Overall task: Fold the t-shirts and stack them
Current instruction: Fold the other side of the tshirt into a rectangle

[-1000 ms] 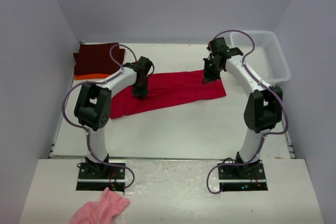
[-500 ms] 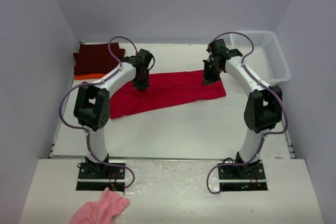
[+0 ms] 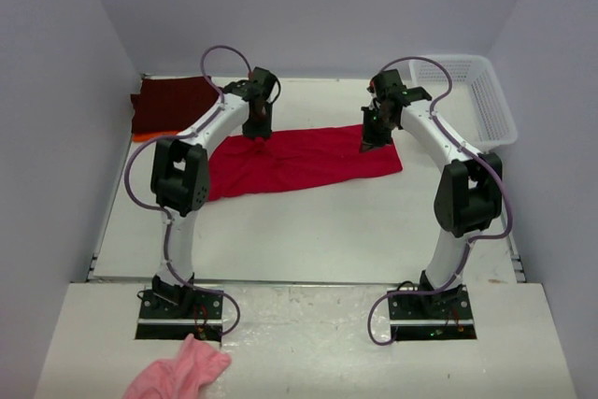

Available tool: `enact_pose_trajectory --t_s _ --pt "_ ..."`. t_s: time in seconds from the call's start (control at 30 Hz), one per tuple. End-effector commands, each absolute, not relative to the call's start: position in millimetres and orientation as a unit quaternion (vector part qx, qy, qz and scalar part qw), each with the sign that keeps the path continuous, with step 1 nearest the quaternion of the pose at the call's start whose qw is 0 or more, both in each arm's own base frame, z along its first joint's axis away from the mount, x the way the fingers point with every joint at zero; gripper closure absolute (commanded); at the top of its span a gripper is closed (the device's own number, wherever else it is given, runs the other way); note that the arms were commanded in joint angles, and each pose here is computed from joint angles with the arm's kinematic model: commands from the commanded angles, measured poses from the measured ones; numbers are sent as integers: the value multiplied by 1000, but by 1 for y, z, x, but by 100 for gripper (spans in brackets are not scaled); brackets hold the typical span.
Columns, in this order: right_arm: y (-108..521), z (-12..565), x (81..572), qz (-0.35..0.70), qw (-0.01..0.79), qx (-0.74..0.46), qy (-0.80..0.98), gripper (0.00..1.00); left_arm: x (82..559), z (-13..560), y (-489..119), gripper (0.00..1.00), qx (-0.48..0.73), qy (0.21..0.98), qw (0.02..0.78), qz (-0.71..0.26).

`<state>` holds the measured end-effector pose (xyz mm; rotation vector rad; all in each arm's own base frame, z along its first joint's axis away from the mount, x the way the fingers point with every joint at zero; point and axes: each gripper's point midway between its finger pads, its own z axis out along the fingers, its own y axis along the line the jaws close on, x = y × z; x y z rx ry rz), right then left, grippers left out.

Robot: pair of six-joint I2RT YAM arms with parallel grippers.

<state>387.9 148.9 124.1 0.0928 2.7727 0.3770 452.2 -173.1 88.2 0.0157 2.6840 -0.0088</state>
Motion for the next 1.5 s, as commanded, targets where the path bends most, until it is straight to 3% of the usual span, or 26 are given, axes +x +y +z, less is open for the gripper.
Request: enact_pose_trajectory --t_s 0.0,0.07,0.13,0.33,0.63,0.67,0.7,0.73,0.77,1.03,1.47 --pt "147 148 388 140 199 25 970 100 459 85 -156 55 1 976 216 15" --pt "147 147 389 140 200 23 969 100 454 77 -150 44 -6 979 200 26" --pt "149 144 388 143 195 23 970 100 449 79 -142 42 -15 978 205 42" --pt "157 145 390 164 195 24 967 100 439 112 -117 42 -44 958 270 90" --pt "157 145 382 167 193 22 967 100 422 102 -108 41 -48 962 253 91" --pt "156 147 381 167 195 22 966 100 423 101 -107 44 -50 963 251 86" --pt "155 148 380 167 197 23 966 100 421 97 -110 54 -51 967 241 67" --pt "155 148 379 165 197 22 966 100 425 95 -106 93 -59 967 241 54" --pt "154 150 379 166 200 22 965 100 425 93 -107 100 -61 969 237 42" --pt "163 155 378 181 199 12 963 100 423 83 -104 100 -68 974 218 6" --pt "238 100 389 181 126 -19 975 100 422 69 -123 100 -54 979 192 -51"
